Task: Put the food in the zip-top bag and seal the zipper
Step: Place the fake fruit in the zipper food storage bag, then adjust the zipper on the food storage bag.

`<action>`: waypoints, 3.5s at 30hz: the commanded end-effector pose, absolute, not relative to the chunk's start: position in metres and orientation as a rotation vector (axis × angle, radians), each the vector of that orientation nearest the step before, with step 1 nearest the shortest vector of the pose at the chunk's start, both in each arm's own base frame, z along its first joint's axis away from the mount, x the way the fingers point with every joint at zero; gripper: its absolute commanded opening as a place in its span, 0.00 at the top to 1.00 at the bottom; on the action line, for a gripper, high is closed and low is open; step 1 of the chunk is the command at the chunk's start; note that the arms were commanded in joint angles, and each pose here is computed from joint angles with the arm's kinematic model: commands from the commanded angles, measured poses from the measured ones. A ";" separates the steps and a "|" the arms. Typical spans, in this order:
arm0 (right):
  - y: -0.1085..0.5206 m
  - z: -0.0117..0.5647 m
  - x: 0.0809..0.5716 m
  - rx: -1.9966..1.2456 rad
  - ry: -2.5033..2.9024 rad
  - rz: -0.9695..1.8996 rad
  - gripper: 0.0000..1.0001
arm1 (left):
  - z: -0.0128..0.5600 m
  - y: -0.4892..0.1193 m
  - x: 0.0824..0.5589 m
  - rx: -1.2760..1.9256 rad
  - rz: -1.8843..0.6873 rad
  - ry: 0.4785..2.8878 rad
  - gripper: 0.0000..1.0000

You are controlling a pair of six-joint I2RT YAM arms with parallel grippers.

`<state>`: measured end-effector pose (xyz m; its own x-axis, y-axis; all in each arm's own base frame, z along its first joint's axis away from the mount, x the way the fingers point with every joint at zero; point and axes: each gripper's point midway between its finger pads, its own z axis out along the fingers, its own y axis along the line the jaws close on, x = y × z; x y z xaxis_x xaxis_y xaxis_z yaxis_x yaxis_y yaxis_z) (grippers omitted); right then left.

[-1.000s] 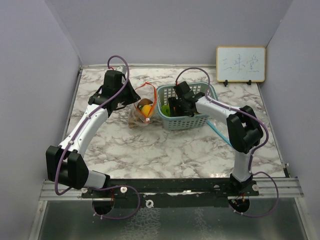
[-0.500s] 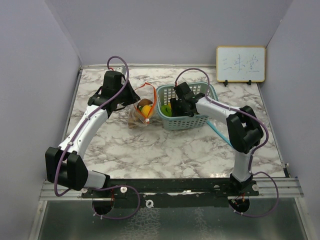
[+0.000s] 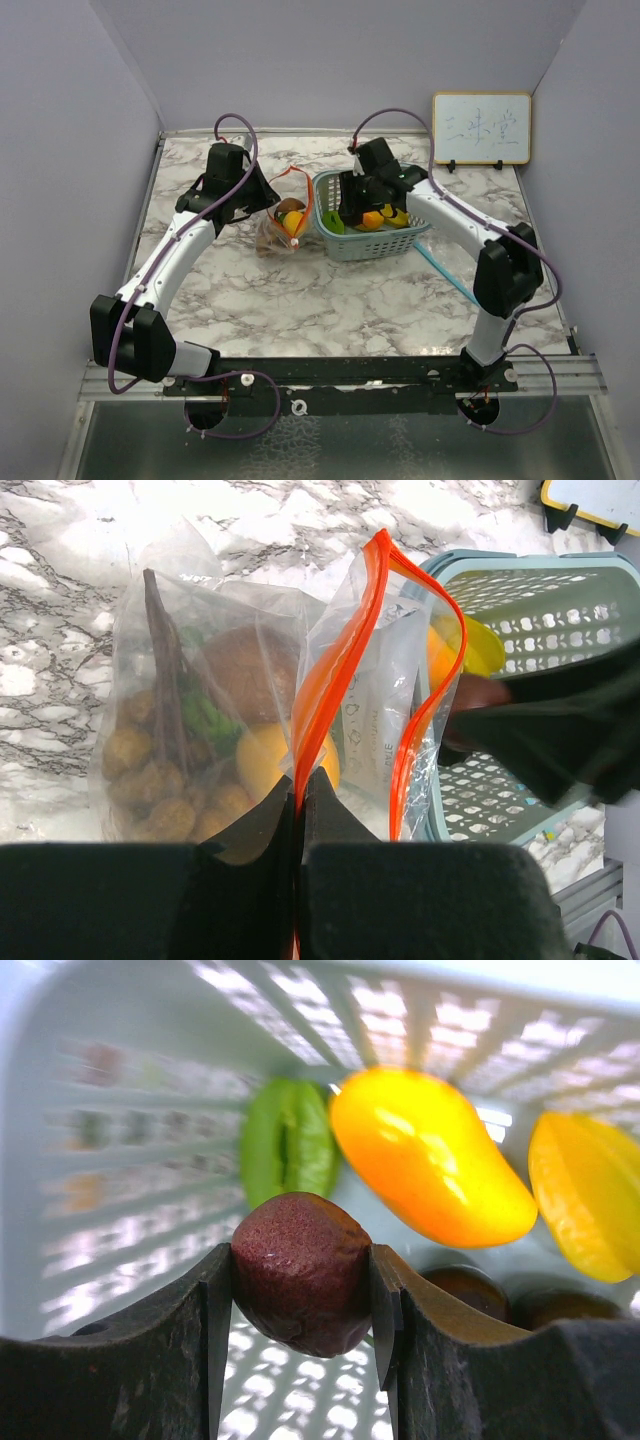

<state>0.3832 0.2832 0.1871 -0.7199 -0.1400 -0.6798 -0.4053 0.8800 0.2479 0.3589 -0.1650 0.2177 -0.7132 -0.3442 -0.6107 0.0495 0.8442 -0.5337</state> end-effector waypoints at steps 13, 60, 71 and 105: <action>0.393 0.299 0.354 -0.552 2.033 1.095 0.78 | 0.237 -0.166 0.358 -0.204 -0.722 2.215 1.00; 0.410 0.235 0.272 -1.195 1.972 1.052 0.23 | 0.273 -0.206 0.366 0.186 -0.914 2.111 1.00; 0.417 0.228 0.290 -1.124 1.973 1.011 0.78 | 0.271 -0.203 0.357 0.198 -0.907 2.123 1.00; 0.455 0.311 0.394 -0.443 2.107 1.176 0.98 | 0.338 -0.113 0.292 0.305 -0.394 1.626 0.08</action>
